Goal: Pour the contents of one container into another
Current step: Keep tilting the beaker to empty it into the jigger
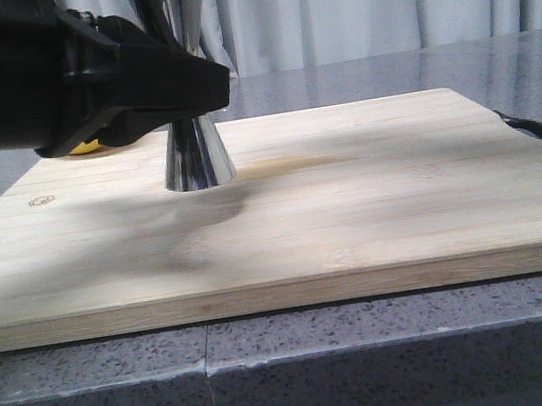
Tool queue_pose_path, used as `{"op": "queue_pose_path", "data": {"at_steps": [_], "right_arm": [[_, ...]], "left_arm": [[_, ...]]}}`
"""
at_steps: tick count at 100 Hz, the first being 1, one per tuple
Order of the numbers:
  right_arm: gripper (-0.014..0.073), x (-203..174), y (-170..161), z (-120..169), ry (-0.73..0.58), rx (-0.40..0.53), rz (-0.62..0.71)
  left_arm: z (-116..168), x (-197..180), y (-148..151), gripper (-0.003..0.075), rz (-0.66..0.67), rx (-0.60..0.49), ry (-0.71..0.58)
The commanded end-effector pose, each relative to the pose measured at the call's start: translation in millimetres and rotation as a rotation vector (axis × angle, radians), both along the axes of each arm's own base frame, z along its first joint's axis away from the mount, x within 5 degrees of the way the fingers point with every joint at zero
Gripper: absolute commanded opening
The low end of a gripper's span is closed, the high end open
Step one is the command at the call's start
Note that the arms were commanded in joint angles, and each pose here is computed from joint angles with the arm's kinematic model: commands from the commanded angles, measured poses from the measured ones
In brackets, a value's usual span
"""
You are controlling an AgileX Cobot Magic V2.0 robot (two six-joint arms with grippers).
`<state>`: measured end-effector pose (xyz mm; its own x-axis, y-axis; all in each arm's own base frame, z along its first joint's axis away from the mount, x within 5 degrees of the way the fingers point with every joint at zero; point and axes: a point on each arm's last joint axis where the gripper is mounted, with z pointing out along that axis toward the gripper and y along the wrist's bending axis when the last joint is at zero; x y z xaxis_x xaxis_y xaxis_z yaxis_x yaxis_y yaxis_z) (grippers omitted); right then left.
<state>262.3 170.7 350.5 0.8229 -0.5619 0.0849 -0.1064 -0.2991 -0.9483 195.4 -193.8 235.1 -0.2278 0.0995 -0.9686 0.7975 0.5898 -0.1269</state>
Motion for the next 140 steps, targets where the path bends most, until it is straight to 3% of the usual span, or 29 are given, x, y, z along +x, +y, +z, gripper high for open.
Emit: {"op": "queue_pose_path", "data": {"at_steps": [1, 140], "right_arm": [[0.0279, -6.3, -2.8, 25.2, -0.073, 0.047, -0.008], [0.0279, -6.8, -2.5, 24.8, -0.123, 0.005, 0.017]], "left_arm": [[24.7, -1.6, -4.6, -0.0019, -0.024, -0.12, -0.069], [24.6, -1.7, -4.6, -0.0019, -0.025, -0.122, -0.066]]}}
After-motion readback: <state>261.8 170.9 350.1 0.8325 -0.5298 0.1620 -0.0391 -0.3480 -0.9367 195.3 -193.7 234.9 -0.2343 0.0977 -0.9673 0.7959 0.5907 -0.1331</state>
